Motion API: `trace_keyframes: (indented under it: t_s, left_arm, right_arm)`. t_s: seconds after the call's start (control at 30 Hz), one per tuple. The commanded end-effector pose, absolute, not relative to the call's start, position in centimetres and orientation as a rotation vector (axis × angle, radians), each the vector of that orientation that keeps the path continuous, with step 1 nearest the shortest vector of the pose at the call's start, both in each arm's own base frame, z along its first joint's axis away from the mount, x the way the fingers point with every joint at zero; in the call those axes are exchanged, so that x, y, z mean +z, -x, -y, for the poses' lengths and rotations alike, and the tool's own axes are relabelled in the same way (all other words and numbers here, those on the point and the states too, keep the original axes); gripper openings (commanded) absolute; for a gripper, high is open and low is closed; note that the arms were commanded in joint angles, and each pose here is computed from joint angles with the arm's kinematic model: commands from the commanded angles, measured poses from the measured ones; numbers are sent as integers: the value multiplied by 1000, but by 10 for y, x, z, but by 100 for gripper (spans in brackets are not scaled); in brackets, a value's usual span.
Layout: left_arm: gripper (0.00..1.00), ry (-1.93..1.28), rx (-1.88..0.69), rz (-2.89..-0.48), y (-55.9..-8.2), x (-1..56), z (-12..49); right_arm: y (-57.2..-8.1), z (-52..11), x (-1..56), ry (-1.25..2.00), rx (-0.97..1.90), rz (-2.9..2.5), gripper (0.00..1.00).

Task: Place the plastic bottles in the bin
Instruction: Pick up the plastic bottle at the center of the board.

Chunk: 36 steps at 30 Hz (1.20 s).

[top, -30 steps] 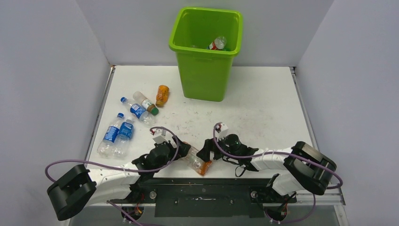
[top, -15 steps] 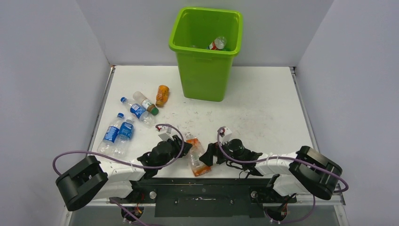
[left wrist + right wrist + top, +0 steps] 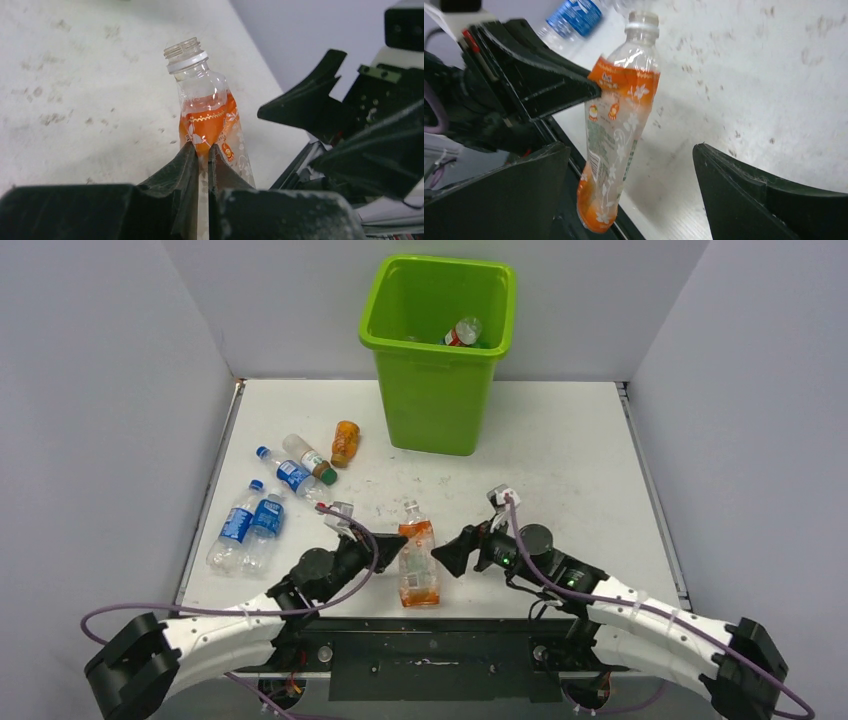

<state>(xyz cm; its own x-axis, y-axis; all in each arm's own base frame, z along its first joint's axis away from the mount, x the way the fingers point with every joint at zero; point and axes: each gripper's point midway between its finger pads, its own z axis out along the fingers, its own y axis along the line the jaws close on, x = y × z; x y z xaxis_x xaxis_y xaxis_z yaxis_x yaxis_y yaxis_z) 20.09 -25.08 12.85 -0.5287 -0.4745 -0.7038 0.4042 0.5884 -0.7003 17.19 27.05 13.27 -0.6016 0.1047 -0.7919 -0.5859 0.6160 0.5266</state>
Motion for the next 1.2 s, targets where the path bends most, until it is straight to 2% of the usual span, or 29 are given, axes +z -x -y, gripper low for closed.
trace_keyframes:
  t_s: [0.0,0.17,0.3,0.5,0.67,0.77,1.17]
  left_arm:
    - [0,-153,-1176,-1531,-185,205,250]
    - [0,-206,-1154,-1392,-171,240,244]
    - [0,-334,-1090,-1396,-160,252,254]
    - [0,-479,-1000,-1396,-149,269,266]
    - [0,-471,-974,-1395,-153,277,268]
    - [0,-472,-983,-1394,-153,278,273]
    - [0,-468,-993,-1377,-153,284,283]
  right_arm:
    - [-186,-260,211,365,998,-1846,100]
    - [-198,-266,272,365,1066,-1799,100]
    - [-204,-276,306,411,1062,-1777,98]
    - [-208,-293,295,549,969,-1912,95]
    - [-206,-295,289,562,945,-1937,90]
    - [-204,-298,288,568,954,-1936,82]
    - [-199,-305,272,597,978,-1966,37]
